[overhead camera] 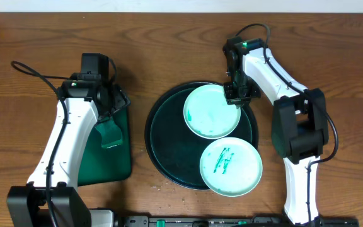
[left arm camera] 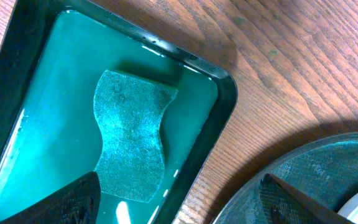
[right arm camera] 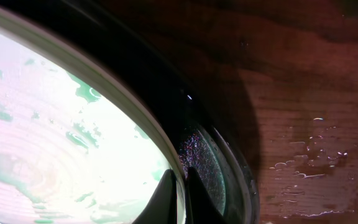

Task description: Clean dirty plates on tray and stack at the side

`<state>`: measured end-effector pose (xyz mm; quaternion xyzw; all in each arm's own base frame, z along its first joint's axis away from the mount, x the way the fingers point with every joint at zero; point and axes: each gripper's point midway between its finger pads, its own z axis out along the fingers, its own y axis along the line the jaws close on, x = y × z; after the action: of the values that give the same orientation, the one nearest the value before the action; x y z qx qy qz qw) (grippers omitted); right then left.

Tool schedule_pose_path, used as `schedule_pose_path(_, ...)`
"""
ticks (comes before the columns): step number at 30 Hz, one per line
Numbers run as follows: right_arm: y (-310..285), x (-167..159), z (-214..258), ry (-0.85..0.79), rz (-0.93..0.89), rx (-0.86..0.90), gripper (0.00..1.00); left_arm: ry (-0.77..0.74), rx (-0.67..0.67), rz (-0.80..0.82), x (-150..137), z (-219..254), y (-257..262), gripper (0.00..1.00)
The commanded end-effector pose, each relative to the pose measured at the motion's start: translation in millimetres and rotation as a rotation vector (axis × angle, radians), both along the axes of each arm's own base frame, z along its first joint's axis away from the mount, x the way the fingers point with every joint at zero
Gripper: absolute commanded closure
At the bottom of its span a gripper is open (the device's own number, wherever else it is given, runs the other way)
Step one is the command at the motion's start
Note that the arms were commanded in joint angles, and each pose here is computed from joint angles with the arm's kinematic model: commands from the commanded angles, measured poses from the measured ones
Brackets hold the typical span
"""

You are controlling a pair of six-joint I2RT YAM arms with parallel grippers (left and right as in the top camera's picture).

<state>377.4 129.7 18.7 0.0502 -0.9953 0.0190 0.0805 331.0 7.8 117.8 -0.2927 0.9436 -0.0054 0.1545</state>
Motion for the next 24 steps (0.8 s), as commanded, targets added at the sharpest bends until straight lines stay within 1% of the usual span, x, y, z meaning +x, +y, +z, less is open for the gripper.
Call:
schedule_pose_path(1,3.0,5.3,5.0,-0.026,0.001,0.004,0.99,-0.014,0.004,-0.001,3.0,5.3,1.9,0.18)
schedule_pose_path(15,8.0,19.5,62.9,-0.202,0.031,0.009,0.98,-0.022,0.003,-0.001,5.0,5.9,1.8,0.18)
schedule_pose_path(24,9.8,21.5,71.0,-0.228,0.040,0.015,0.99,-0.029,0.003,-0.001,6.7,6.5,1.9,0.18)
